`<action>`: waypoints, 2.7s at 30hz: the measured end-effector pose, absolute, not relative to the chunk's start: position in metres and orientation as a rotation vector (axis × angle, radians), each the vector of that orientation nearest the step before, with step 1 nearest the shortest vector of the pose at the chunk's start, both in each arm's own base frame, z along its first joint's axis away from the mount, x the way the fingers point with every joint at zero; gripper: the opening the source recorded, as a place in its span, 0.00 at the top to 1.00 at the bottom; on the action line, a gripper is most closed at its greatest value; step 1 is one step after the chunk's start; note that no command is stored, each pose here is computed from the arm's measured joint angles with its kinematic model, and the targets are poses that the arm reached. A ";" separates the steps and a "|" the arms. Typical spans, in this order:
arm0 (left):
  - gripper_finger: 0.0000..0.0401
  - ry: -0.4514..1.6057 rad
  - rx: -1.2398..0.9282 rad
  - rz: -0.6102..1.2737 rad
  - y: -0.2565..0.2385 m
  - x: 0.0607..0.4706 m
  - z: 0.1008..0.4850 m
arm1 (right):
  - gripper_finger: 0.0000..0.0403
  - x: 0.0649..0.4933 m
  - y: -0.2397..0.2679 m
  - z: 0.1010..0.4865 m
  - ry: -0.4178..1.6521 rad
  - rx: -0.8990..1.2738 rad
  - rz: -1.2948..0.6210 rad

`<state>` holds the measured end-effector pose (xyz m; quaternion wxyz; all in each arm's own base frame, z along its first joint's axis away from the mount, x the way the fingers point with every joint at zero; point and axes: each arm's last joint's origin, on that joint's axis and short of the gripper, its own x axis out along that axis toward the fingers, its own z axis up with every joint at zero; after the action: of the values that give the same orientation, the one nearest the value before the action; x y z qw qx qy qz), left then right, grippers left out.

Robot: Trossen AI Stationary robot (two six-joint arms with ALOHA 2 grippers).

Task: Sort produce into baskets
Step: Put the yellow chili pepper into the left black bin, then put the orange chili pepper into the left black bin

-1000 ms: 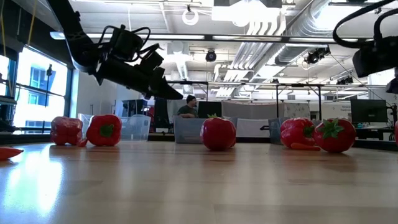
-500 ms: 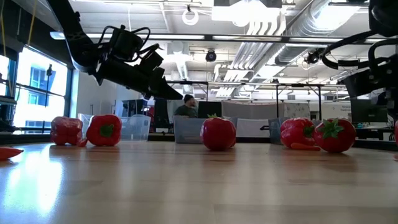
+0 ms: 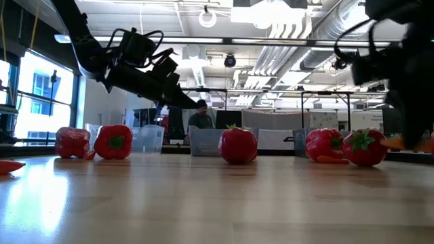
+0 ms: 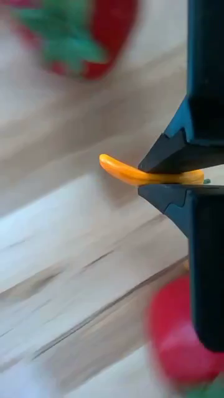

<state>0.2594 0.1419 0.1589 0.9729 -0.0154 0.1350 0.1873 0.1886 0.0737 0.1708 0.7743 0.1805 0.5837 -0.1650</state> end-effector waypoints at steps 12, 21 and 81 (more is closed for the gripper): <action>1.00 0.234 -0.019 0.380 0.142 0.260 0.163 | 0.99 0.263 -0.016 0.191 0.629 0.165 -0.516; 1.00 0.233 -0.045 0.383 0.142 0.260 0.162 | 0.99 0.300 -0.110 0.192 0.498 0.083 -0.593; 1.00 0.392 -0.004 0.293 0.123 0.255 0.168 | 1.00 0.313 -0.158 0.197 0.440 0.001 -0.463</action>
<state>0.2549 0.1228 0.1675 0.9702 -0.0019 0.1942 0.1451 0.3133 -0.1580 0.1965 0.9494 0.0004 0.2163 -0.2277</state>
